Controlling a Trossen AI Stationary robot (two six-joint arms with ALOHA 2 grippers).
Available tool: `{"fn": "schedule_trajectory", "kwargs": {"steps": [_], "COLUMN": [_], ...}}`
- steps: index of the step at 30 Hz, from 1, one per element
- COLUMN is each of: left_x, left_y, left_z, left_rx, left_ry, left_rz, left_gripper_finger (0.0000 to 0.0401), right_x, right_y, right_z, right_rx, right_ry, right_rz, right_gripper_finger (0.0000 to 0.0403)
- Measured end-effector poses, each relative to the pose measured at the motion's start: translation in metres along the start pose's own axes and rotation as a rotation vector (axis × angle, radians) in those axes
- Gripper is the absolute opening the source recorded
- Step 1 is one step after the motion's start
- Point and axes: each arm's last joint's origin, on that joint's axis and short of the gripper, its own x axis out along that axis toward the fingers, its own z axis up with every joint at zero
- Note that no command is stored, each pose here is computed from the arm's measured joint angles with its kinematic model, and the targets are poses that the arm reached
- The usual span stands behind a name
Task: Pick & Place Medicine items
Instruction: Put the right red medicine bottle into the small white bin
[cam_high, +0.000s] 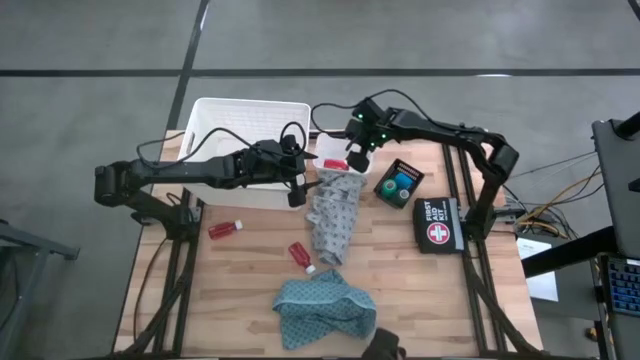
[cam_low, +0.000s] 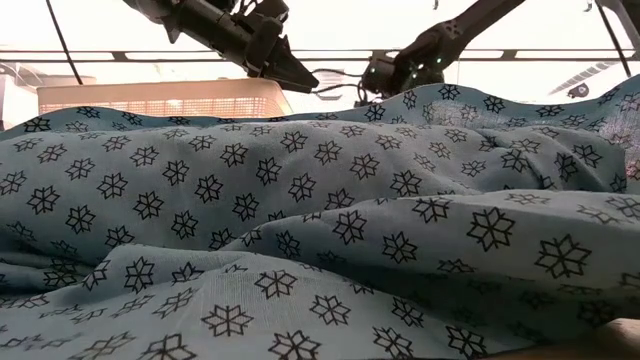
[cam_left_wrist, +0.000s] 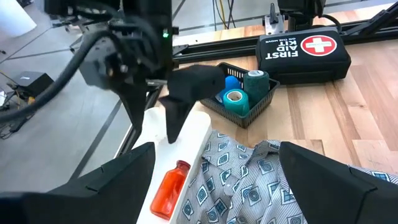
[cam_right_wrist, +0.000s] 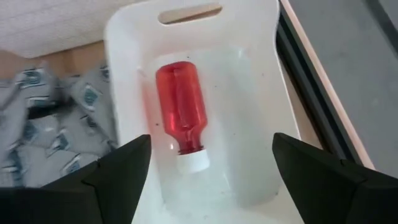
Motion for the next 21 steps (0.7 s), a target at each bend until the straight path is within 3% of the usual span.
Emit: {"fn": "schedule_trajectory", "kwargs": {"steps": [13, 21], "left_x": [0.000, 0.000], "left_y": [0.000, 0.000], "left_z": [0.000, 0.000], "left_rx": [0.000, 0.000], "left_ry": [0.000, 0.000], "left_rz": [0.000, 0.000], "left_gripper_finger": [0.0347, 0.0347], "right_x": [-0.026, -0.022], "right_y": [0.033, 0.078], "right_z": [0.006, 0.007], "right_rx": [-0.038, -0.010], "right_ry": [-0.062, -0.047], "right_rz": [0.005, -0.121], "right_gripper_finger": [0.0329, 0.0329]}}
